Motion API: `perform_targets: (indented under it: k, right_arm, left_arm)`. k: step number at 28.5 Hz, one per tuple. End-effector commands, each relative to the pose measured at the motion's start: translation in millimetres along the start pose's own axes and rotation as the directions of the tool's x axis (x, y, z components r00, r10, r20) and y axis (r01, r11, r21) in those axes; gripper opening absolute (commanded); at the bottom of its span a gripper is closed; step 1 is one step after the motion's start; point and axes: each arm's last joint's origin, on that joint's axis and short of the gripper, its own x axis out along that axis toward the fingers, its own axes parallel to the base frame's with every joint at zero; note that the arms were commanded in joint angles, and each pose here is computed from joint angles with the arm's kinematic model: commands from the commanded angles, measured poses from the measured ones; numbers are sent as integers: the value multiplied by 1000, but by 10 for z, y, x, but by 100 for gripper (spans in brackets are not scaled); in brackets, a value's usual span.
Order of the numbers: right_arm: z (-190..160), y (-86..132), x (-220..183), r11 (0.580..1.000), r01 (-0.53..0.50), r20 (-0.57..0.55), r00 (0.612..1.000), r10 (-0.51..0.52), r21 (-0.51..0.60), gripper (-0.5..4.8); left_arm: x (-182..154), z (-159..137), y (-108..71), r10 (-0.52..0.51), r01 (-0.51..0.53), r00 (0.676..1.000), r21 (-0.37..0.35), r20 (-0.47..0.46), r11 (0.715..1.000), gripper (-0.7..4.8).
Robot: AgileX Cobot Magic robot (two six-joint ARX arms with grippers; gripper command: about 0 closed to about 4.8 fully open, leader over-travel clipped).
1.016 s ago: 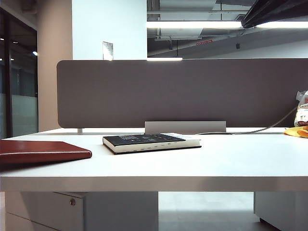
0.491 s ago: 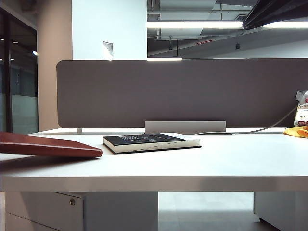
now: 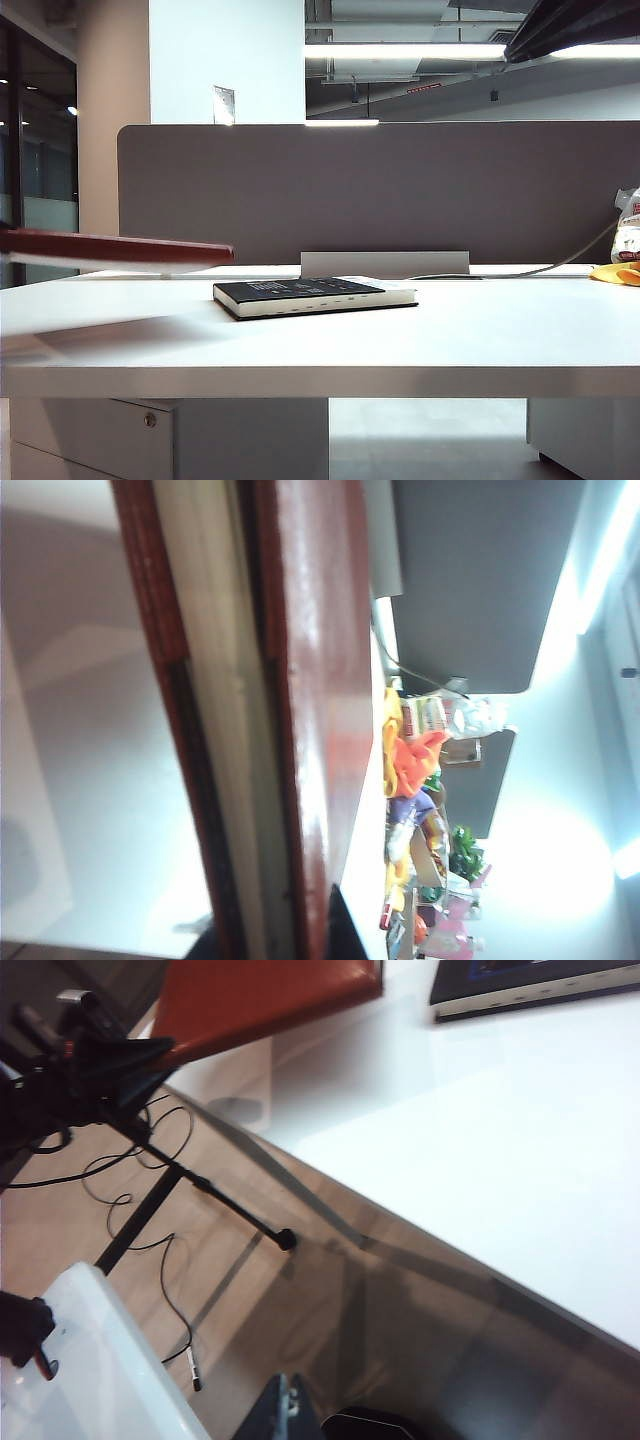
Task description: Pick up the red book and place it on top of the black book.
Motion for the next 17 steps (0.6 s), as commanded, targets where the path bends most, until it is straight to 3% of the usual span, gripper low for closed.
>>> perform_targets:
  k: [1,11,17]
  right_arm:
    - [16,9,-9,1000,6,14,1000,-6,-15,-1]
    - [10,7,-9,1000,7,8,1000,-6,-11,-1]
    - [9,7,-9,1000,7,8,1000,-7,-11,-1]
  left_arm:
    - [72,14,-165,-88,92,995,79,-46,993,-6]
    - [452,82,-593,-109,127,986,150,-124,980,-6]
    - [699,132,-614,-72,97,979,128,-189,987,-6]
